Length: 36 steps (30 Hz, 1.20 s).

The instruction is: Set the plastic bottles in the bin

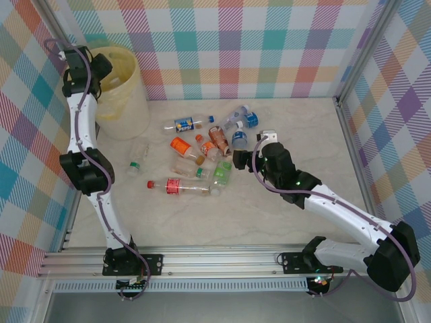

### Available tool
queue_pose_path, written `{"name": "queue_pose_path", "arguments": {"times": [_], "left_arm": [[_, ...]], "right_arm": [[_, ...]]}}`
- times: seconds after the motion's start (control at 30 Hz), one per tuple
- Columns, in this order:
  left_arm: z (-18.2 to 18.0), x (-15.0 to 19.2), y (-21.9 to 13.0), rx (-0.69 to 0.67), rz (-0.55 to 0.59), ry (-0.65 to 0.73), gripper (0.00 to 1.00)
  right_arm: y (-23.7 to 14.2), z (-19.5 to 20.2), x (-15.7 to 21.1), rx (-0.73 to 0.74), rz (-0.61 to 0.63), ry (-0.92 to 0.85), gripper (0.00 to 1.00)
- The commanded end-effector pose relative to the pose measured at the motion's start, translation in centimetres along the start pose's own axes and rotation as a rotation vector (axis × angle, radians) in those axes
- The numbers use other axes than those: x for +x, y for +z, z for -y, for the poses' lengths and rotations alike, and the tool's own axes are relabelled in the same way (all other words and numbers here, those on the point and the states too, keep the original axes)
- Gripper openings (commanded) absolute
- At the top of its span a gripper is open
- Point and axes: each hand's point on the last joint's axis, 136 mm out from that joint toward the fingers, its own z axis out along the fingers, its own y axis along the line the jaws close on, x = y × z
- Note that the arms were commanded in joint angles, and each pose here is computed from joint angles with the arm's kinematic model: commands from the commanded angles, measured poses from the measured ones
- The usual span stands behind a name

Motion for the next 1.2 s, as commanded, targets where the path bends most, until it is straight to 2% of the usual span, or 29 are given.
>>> {"name": "queue_pose_path", "arguments": {"times": [0.0, 0.27, 0.47, 0.7, 0.83, 0.97, 1.07, 1.17], "left_arm": [[0.3, -2.7, -2.2, -0.004, 0.051, -0.03, 0.76], [0.9, -4.9, -5.9, -0.01, 0.091, -0.122, 0.85], [2.3, -5.5, -9.4, 0.03, 0.076, -0.124, 0.92], [3.3, -3.7, -14.2, 0.052, 0.04, -0.116, 0.96], [4.3, -0.4, -17.3, 0.076, 0.008, -0.072, 1.0], [5.0, 4.4, -19.9, 0.091, -0.058, 0.005, 1.0], [4.6, 8.6, -21.6, 0.059, -0.098, 0.106, 1.0], [5.0, 13.2, -22.3, 0.1, -0.17, 0.243, 1.0]], "right_arm": [[-0.5, 0.3, -1.5, 0.016, 0.055, 0.029, 1.0], [-0.9, 1.1, -1.3, 0.04, 0.072, 0.065, 1.0], [-1.5, 1.5, -1.3, 0.043, 0.094, 0.099, 1.0], [-1.7, 1.9, -0.8, 0.046, 0.099, 0.148, 1.0], [-1.7, 2.0, -0.5, 0.042, 0.094, 0.161, 1.0], [-1.6, 2.1, -0.5, 0.045, 0.098, 0.172, 1.0], [-1.5, 2.2, -0.4, 0.046, 0.101, 0.183, 1.0], [-1.4, 2.3, -0.3, 0.051, 0.101, 0.193, 1.0]]}}
